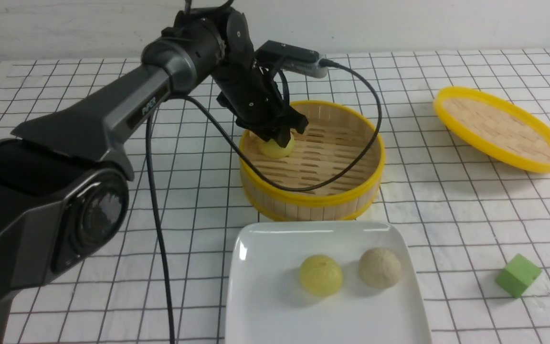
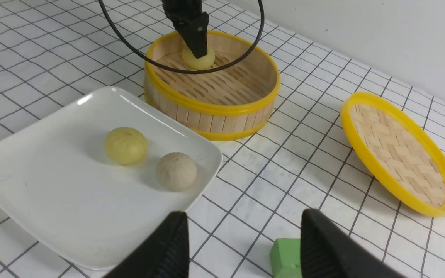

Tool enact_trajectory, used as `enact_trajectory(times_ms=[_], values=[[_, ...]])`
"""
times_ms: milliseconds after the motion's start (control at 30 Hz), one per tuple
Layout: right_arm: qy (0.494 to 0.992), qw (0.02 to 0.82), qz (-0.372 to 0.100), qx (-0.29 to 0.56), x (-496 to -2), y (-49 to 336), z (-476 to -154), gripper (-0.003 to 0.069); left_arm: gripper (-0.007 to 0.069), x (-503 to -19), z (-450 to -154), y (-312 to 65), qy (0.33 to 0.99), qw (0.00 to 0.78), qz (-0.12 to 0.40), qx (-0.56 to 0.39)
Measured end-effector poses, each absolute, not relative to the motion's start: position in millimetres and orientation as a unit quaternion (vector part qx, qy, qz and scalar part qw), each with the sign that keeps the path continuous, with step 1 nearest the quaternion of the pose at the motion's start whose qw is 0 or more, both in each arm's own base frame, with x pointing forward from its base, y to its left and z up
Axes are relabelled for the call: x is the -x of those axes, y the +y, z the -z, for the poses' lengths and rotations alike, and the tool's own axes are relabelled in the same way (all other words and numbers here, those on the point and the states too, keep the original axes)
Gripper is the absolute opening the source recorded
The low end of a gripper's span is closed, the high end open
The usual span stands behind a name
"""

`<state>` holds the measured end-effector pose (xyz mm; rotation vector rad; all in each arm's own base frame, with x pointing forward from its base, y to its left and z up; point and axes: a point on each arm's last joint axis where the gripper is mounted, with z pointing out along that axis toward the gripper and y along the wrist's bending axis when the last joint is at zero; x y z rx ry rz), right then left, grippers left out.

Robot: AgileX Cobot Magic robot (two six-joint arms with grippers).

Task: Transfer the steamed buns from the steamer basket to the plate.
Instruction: Use the left arm to grab the steamed stuffed bun that is closest to it

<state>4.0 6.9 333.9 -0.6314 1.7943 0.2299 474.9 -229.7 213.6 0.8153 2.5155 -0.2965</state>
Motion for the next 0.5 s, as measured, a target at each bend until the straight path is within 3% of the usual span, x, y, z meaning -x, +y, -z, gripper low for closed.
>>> enact_trajectory(times_ms=[133, 367, 500], values=[[0.766, 0.575, -0.098, 0.270, -4.0, 6.9, -333.9, 0.0399, 0.0272, -476.0, -213.3, -229.1, 0.917, 0.242, 0.102, -0.299], [0.766, 0.575, -0.098, 0.270, -4.1, 7.0, -333.6, 0.0399, 0.0027, -476.9, -213.2, -228.4, 0.916, 0.245, 0.097, -0.301], [0.766, 0.576, -0.098, 0.269, -4.2, 7.0, -333.9, 0.0395, 0.0018, -476.6, -213.0, -228.4, 0.917, 0.243, 0.097, -0.301]])
